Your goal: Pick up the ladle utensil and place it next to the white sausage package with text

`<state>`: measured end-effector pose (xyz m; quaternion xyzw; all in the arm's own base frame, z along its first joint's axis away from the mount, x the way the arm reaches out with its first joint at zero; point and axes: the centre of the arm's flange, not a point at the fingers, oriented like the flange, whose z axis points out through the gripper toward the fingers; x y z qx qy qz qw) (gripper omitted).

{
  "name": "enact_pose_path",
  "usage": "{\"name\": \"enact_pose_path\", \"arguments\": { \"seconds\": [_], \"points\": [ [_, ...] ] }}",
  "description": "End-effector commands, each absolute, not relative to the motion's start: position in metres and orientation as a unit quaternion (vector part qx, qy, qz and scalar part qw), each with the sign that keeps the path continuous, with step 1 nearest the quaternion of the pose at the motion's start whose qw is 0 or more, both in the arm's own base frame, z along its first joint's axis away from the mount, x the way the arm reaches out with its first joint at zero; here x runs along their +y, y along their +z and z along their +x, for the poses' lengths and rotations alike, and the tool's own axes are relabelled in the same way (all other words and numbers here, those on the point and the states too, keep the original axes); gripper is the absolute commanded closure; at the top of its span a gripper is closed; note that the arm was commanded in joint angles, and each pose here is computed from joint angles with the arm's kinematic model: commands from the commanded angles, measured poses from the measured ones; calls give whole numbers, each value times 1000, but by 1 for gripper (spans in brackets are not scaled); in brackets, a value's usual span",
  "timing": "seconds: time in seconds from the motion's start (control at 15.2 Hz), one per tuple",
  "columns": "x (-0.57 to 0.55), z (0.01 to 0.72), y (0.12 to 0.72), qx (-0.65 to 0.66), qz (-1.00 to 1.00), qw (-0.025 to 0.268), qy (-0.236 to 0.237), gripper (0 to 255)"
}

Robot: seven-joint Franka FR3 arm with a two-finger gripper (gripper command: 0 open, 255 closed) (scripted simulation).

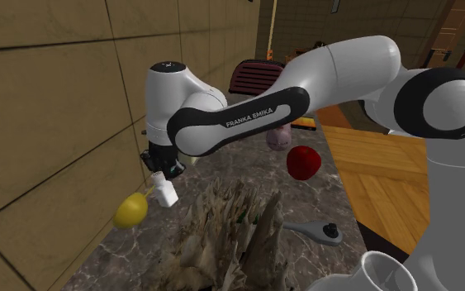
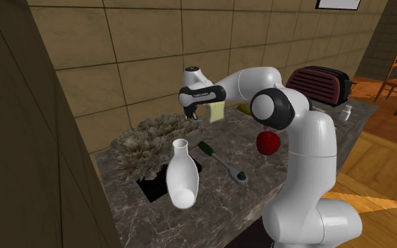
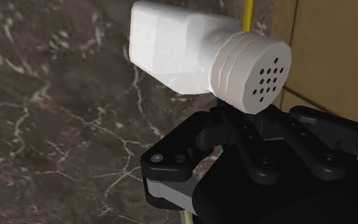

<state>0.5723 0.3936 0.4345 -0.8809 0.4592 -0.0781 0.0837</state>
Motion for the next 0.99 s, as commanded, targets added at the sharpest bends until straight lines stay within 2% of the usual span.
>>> {"name": "enact_pose_path", "arguments": {
  "seconds": [0.0,0.92],
  "points": [
    [394,572,444,459,-881,84,-78,255],
    [394,572,518,459,-881,84,-78,255]
  ]
}}
